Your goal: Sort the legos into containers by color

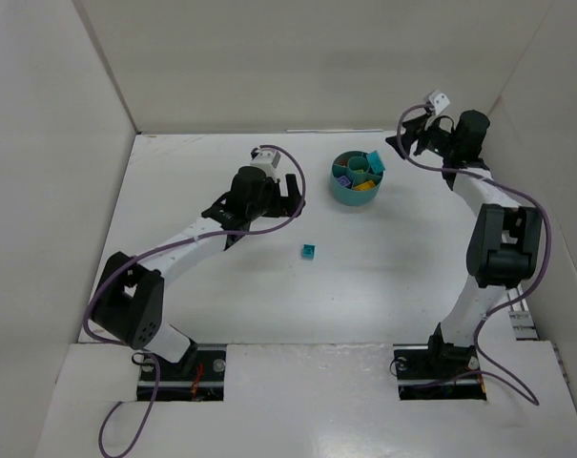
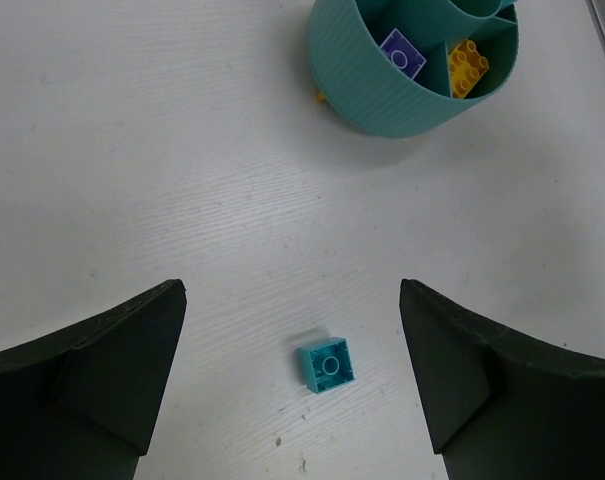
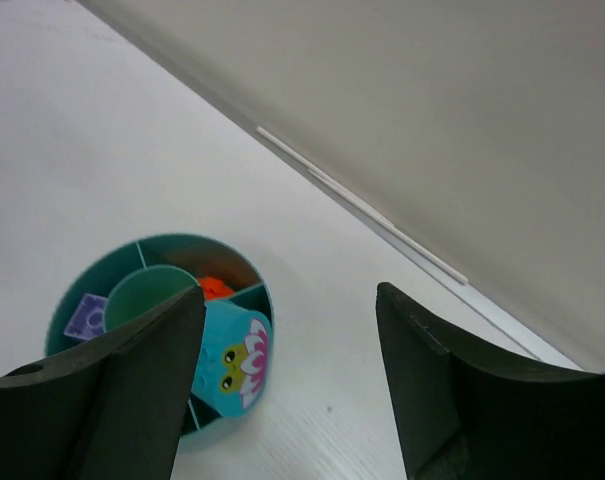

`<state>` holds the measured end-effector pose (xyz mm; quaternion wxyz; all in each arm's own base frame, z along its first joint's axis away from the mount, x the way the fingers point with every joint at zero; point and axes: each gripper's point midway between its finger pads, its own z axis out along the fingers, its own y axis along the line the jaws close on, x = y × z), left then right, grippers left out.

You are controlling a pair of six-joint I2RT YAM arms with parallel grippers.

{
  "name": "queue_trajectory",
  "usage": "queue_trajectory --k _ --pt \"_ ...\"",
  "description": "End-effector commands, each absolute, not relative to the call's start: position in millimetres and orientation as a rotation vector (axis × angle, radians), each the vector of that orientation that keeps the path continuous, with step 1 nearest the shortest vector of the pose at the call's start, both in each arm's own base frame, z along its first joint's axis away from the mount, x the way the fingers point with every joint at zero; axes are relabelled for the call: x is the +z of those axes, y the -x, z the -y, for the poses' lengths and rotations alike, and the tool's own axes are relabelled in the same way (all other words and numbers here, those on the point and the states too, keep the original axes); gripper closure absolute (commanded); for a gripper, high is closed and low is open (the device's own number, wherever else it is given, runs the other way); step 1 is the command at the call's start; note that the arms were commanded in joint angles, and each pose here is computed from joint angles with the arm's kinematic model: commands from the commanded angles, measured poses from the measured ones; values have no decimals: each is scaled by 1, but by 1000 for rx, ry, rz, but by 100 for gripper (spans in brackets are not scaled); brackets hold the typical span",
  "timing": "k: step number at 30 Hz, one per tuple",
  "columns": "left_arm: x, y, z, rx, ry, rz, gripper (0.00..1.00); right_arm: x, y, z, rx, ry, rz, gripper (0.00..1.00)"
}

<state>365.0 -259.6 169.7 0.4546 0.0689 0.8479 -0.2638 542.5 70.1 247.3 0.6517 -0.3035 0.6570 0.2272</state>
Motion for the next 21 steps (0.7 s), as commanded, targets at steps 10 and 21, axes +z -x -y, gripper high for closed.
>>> queue_trajectory --k 10,21 --pt "201 -378 270 -702 -183 -2000 16 168 -548 -49 313 734 -1854 40" --pt "199 -377 270 -699 -183 -2010 17 150 -549 -71 324 833 -1902 42"
